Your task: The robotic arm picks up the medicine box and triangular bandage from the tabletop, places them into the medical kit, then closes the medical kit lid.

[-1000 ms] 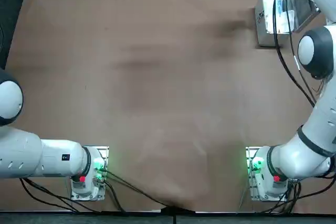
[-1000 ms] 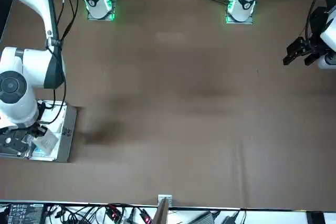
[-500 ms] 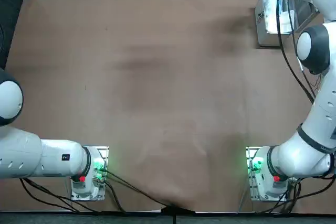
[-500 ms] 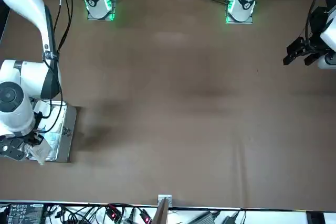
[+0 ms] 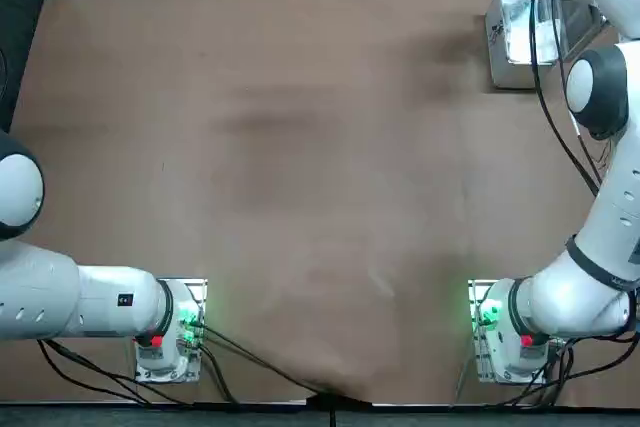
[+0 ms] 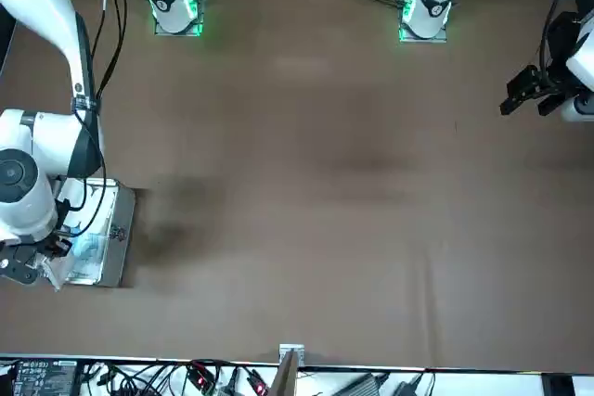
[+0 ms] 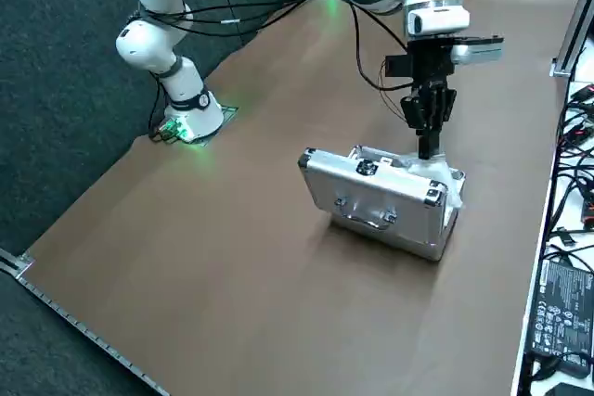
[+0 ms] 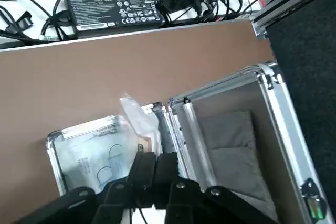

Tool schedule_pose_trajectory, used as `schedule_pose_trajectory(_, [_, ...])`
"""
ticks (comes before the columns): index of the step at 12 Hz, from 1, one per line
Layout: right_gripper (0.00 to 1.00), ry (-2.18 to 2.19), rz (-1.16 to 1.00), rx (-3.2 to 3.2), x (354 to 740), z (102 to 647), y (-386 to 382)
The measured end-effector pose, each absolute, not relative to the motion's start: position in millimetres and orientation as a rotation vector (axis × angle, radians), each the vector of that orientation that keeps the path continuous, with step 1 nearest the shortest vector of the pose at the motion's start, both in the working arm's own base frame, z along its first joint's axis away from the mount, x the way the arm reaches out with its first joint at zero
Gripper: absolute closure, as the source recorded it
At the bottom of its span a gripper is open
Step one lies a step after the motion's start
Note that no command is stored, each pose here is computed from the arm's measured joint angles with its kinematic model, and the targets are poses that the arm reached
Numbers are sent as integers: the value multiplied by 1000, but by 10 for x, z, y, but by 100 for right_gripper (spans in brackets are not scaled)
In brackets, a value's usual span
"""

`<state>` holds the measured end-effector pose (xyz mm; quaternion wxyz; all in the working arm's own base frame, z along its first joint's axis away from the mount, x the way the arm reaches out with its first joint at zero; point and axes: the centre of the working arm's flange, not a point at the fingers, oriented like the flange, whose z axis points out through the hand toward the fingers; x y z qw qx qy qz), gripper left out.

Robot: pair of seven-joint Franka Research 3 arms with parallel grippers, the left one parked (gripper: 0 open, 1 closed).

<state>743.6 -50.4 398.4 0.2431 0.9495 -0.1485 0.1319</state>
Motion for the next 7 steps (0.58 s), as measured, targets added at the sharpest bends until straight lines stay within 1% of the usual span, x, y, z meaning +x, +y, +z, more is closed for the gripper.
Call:
schedule_pose_trajectory(3, [99,-398,339,2563,7421,4004,-573])
schedule_pose_trajectory(7, [99,-390,224,2536,7338,3960,-726])
